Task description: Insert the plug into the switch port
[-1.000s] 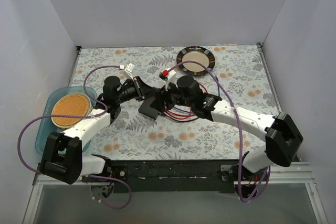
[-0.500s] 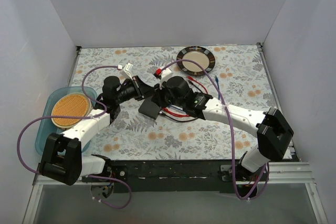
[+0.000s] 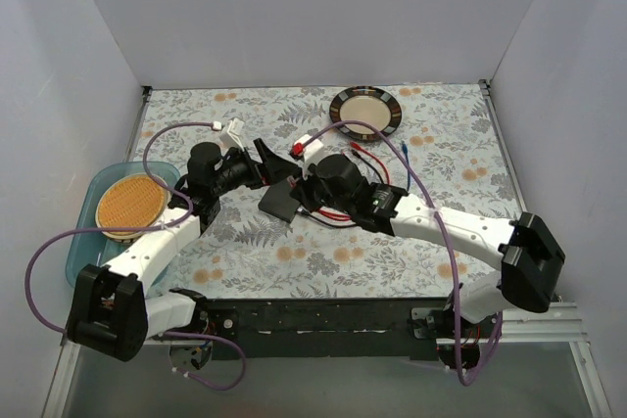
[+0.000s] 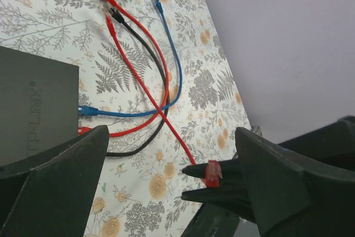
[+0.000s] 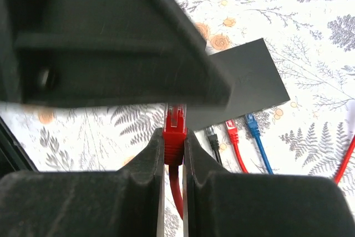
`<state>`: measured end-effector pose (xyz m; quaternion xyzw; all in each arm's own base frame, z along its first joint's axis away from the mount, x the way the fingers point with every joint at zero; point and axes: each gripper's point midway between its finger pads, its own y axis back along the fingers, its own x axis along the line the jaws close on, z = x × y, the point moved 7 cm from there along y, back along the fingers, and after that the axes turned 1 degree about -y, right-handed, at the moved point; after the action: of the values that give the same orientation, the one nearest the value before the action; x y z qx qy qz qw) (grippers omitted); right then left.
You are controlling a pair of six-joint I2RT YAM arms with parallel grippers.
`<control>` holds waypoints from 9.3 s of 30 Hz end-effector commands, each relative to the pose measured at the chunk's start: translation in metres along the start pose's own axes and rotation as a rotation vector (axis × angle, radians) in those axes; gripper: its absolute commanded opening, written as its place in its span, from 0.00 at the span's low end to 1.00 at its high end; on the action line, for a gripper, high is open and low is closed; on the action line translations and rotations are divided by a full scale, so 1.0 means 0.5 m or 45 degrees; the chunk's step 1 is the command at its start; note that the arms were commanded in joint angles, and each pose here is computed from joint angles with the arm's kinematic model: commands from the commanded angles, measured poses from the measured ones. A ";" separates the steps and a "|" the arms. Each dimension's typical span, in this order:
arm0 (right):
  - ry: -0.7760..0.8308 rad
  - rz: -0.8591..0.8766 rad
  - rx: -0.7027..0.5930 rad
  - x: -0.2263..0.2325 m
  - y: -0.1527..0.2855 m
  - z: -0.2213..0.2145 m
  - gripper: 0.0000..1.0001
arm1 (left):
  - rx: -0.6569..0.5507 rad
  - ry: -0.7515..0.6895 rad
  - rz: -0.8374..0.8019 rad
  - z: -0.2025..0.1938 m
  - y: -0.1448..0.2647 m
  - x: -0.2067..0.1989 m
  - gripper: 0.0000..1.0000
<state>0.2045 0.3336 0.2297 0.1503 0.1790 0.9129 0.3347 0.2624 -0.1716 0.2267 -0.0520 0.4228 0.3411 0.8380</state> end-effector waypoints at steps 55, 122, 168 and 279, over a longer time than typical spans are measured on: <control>0.117 -0.186 -0.238 0.023 0.057 0.086 0.01 | 0.136 -0.299 -0.375 -0.011 0.001 -0.101 0.00; 0.031 -0.229 -0.258 0.014 0.045 0.059 0.01 | -0.021 -0.237 -0.207 0.014 0.012 -0.099 0.00; 0.538 0.062 0.594 -0.243 -0.057 -0.145 0.01 | 0.064 -0.129 0.396 0.018 -0.029 0.154 0.98; 0.506 -0.090 0.632 -0.216 -0.243 -0.087 0.01 | 0.352 -0.056 0.193 -0.054 -0.122 0.279 0.49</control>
<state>0.3156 0.2995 0.0917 0.0760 0.5470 0.7848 0.2811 0.3480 -0.1412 0.0894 0.1006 0.4406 0.3985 0.7981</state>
